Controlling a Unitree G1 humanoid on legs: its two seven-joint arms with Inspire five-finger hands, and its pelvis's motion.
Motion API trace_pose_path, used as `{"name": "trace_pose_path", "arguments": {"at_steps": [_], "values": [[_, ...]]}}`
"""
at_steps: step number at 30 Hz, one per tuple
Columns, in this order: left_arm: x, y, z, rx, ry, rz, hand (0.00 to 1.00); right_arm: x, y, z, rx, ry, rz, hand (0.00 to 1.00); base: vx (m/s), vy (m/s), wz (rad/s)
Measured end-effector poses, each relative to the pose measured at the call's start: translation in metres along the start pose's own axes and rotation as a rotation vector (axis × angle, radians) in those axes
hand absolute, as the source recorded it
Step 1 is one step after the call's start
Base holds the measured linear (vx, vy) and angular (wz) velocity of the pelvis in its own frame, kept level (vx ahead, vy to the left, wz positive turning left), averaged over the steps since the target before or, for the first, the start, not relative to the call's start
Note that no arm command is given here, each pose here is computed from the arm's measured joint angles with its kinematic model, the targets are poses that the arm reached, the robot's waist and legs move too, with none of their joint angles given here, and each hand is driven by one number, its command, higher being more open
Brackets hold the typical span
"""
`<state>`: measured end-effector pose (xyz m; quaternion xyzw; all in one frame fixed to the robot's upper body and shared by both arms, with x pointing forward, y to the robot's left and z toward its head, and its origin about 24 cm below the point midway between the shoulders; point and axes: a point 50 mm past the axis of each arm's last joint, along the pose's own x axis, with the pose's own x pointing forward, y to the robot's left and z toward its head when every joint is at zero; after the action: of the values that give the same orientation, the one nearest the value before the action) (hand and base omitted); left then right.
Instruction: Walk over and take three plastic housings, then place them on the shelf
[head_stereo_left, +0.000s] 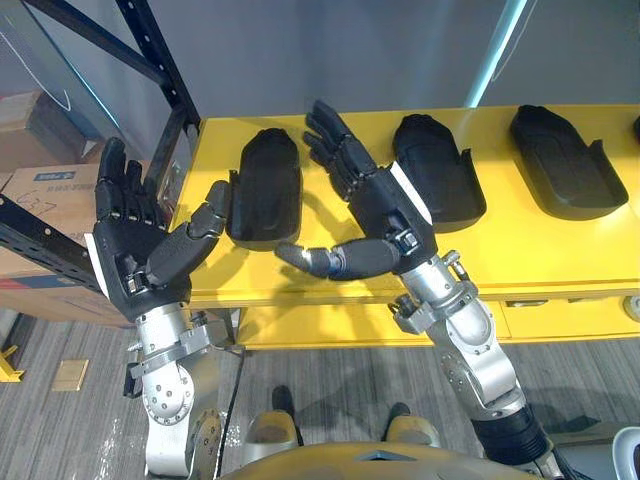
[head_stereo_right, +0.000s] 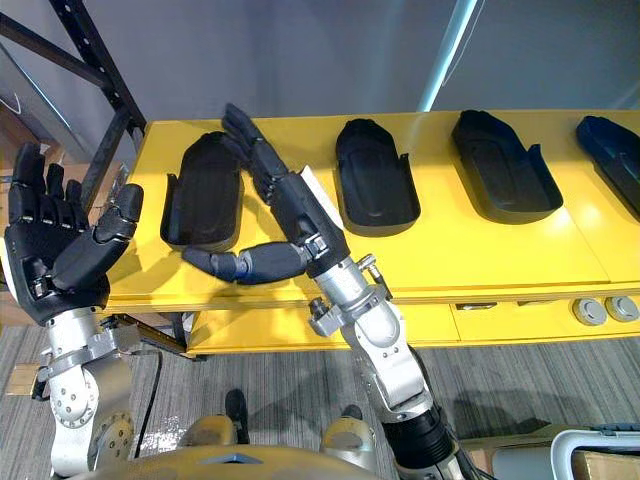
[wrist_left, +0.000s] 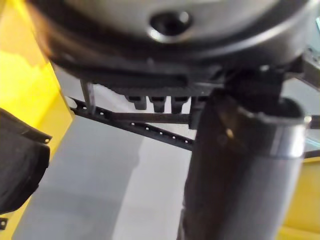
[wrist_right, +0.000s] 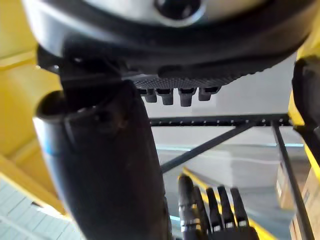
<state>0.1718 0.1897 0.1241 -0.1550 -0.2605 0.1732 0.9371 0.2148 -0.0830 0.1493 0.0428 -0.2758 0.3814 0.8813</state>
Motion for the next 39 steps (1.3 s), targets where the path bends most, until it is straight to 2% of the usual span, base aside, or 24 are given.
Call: {"name": "trace_pose_path", "arguments": {"at_steps": [4,10,15,21,27,33,39], "values": [[0.001,0.002,-0.001,0.015,0.01,0.0,1.0,-0.001,0.017,-0.005,0.135,0.022,0.206,1.0,0.0,0.0,0.0],[0.002,0.008,0.0,0.038,0.005,0.018,1.0,-0.003,0.028,-0.016,0.212,0.11,0.296,1.0,0.0,0.0,0.04],[0.0,0.015,-0.004,0.067,0.031,0.044,1.0,-0.007,0.031,-0.028,0.243,0.17,0.282,1.0,0.0,0.0,0.0],[-0.003,0.015,-0.005,0.068,0.04,0.046,1.0,-0.024,0.035,-0.066,0.298,0.37,0.221,1.0,0.0,0.0,0.0],[-0.003,0.016,0.0,0.049,-0.017,0.051,1.0,-0.028,0.034,-0.077,0.273,0.431,0.201,1.0,0.01,-0.001,0.03],[-0.005,0.011,0.007,0.021,-0.079,-0.058,1.0,-0.035,0.031,-0.09,0.251,0.504,0.196,1.0,0.01,-0.003,0.03],[-0.004,0.01,0.008,-0.108,-0.066,-0.136,1.0,-0.032,0.026,-0.092,0.229,0.512,0.166,1.0,0.0,-0.001,0.01]]}}
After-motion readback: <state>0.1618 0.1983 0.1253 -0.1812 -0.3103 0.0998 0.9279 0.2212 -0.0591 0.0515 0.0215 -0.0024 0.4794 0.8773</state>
